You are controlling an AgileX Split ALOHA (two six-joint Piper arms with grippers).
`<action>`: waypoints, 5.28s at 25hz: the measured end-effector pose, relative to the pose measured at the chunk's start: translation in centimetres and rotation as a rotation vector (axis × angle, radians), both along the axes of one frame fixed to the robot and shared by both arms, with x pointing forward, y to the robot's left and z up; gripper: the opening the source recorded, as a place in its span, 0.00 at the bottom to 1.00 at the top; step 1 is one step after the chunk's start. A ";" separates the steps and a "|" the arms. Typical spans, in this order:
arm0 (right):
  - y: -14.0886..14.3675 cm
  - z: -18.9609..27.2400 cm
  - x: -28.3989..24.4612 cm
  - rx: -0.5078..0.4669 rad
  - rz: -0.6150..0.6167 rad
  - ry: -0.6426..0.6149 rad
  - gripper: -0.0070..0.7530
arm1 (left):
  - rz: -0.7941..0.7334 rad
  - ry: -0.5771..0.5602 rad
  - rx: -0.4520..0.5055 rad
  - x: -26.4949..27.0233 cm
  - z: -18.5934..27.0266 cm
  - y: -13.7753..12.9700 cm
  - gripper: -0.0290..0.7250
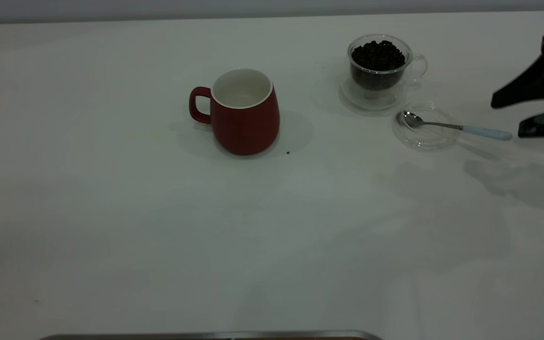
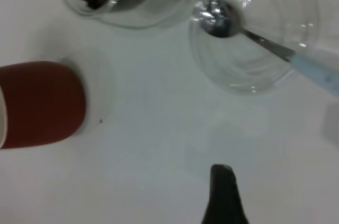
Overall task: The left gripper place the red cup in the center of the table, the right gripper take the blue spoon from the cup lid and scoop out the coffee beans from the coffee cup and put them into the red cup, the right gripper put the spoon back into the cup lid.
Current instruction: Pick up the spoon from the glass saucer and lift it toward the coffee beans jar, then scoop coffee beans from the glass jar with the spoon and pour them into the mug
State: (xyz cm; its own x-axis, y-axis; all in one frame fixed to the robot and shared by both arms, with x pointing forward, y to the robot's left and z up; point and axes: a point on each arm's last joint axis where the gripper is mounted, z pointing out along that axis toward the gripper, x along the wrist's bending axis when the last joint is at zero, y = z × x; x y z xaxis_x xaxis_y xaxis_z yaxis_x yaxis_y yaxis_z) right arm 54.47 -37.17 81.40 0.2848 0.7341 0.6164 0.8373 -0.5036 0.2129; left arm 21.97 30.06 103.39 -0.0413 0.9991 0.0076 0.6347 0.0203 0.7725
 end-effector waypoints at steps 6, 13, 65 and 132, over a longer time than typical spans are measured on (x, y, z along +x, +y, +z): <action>-1.4 -2.0 -0.3 0.068 -0.066 -0.045 0.78 | 0.000 0.000 0.000 0.0 0.0 0.0 0.75; -1.4 -4.3 -0.6 0.091 -0.087 -0.042 0.78 | 0.001 0.000 -0.001 0.0 0.0 0.0 0.75; -1.4 -7.9 0.7 0.240 -0.087 -0.080 0.58 | 0.001 0.000 -0.001 0.0 0.0 0.0 0.75; 0.3 14.3 15.4 -0.088 0.410 0.016 0.16 | 0.000 0.000 -0.001 0.0 0.0 0.0 0.75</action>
State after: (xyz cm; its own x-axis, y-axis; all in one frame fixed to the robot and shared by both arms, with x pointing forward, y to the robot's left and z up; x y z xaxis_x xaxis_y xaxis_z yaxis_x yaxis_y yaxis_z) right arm 69.87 -36.88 95.67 -0.0330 0.8385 0.5439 0.9682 -0.1083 0.2257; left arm 21.97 30.06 103.39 -0.0417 0.9991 0.0070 0.6349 0.0211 0.7723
